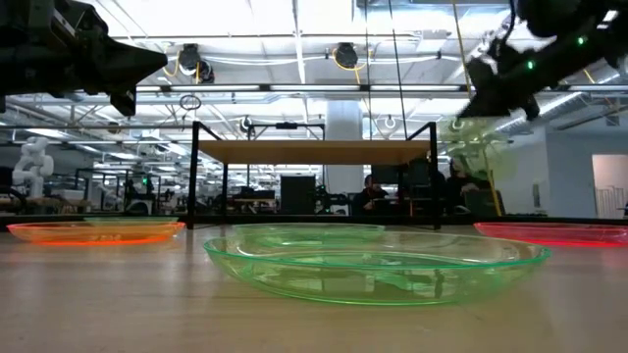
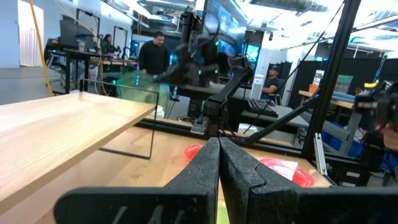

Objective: Place and stack plates onto a shelf
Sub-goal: Put the green plate on the shelf

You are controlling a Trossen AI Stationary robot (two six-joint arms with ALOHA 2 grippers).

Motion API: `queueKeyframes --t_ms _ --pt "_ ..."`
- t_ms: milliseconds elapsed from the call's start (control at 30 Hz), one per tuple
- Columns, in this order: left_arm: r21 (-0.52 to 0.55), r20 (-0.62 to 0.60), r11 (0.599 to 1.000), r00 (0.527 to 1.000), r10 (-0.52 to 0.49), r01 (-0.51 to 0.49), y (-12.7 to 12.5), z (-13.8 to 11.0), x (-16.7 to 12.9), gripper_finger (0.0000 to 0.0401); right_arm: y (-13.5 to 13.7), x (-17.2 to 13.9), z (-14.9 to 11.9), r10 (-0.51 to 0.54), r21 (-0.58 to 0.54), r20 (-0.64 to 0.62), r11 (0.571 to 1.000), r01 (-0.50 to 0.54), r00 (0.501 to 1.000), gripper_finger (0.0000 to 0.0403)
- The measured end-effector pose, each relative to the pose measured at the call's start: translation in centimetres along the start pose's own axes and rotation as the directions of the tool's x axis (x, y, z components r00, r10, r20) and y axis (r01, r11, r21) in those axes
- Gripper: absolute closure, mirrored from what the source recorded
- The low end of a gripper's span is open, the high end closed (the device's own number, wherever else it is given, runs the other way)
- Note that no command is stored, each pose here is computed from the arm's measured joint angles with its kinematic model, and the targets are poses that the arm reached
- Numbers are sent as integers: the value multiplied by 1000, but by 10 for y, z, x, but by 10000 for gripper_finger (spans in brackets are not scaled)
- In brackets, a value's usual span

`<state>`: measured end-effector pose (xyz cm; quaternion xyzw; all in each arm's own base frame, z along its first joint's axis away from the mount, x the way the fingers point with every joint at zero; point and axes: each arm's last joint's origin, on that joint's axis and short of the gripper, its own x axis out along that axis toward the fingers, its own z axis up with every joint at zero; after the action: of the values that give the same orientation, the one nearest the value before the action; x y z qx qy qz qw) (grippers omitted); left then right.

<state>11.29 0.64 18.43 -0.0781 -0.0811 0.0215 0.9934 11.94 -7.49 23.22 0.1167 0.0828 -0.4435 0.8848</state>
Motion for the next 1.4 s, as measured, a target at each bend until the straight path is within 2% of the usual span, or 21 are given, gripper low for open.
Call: queueKeyframes --t_ms 167,267,467,633,800,1067,1233,1400 --pt "0 0 1000 1000 0 0 0 0 0 387 9 -7 45 47 -55 182 998 -38 982 403" --pt "0 0 1000 1000 0 0 0 0 0 387 17 -6 67 132 -97 229 989 -112 964 403" --pt "0 0 1000 1000 0 0 0 0 0 387 42 18 97 297 -159 154 949 -273 942 403" --pt "0 0 1000 1000 0 0 0 0 0 387 64 46 107 330 -311 41 901 -302 943 403" --pt "0 0 1000 1000 0 0 0 0 0 387 86 73 101 335 -466 -66 823 -326 940 403" --pt "0 0 1000 1000 0 0 0 0 0 387 110 110 75 326 -540 -180 756 -371 928 403" --pt "0 0 1000 1000 0 0 0 0 0 387 115 123 57 263 -583 -242 730 -357 934 403" --pt "0 0 1000 1000 0 0 0 0 0 387 121 132 48 269 -581 -255 725 -370 929 403"
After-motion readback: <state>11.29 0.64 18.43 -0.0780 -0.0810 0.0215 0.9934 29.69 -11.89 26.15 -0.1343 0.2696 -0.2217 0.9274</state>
